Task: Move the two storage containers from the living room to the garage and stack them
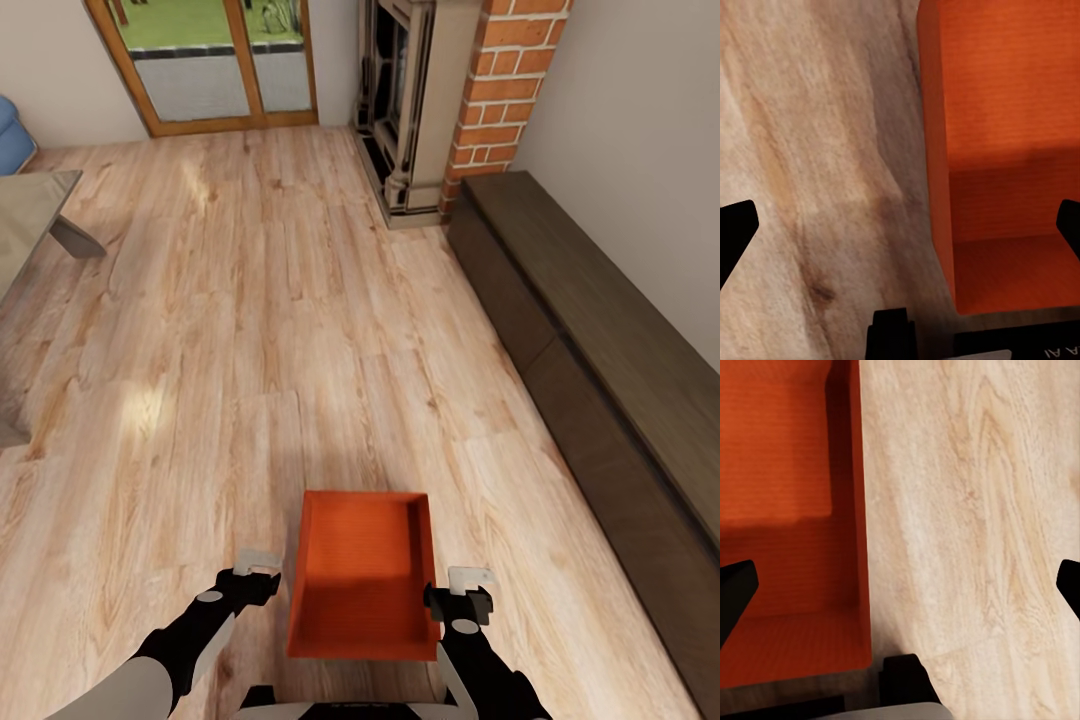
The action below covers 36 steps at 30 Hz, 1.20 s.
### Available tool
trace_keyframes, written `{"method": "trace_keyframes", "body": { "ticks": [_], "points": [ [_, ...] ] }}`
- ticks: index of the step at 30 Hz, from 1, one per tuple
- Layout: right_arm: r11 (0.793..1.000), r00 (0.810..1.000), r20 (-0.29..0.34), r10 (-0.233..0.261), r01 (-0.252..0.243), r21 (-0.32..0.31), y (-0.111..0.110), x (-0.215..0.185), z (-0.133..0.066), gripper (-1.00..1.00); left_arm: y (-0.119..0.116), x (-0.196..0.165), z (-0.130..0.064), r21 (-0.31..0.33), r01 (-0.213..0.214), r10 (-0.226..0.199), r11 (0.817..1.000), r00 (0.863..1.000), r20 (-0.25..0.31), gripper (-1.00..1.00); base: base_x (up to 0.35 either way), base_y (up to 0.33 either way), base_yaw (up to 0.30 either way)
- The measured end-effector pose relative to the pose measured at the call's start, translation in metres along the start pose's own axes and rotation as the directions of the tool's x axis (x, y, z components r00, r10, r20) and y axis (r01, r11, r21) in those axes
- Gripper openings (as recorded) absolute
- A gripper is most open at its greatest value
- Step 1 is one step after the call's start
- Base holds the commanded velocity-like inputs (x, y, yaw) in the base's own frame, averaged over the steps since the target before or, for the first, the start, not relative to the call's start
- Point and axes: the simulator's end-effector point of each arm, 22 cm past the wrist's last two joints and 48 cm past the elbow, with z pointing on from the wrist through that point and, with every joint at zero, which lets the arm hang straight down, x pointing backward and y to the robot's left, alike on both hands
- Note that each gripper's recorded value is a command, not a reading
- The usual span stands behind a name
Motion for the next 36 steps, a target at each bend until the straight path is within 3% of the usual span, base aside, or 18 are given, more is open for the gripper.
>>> {"method": "trace_keyframes", "body": {
  "ticks": [36],
  "points": [
    [1.000,0.999,-0.044,-0.008,0.008,-0.003,0.003,0.023,0.008,1.00,-0.001,0.022,0.010,0.003,0.010,-0.010,1.000,0.999,-0.036,1.00,0.001,0.000,0.000]
  ]
}}
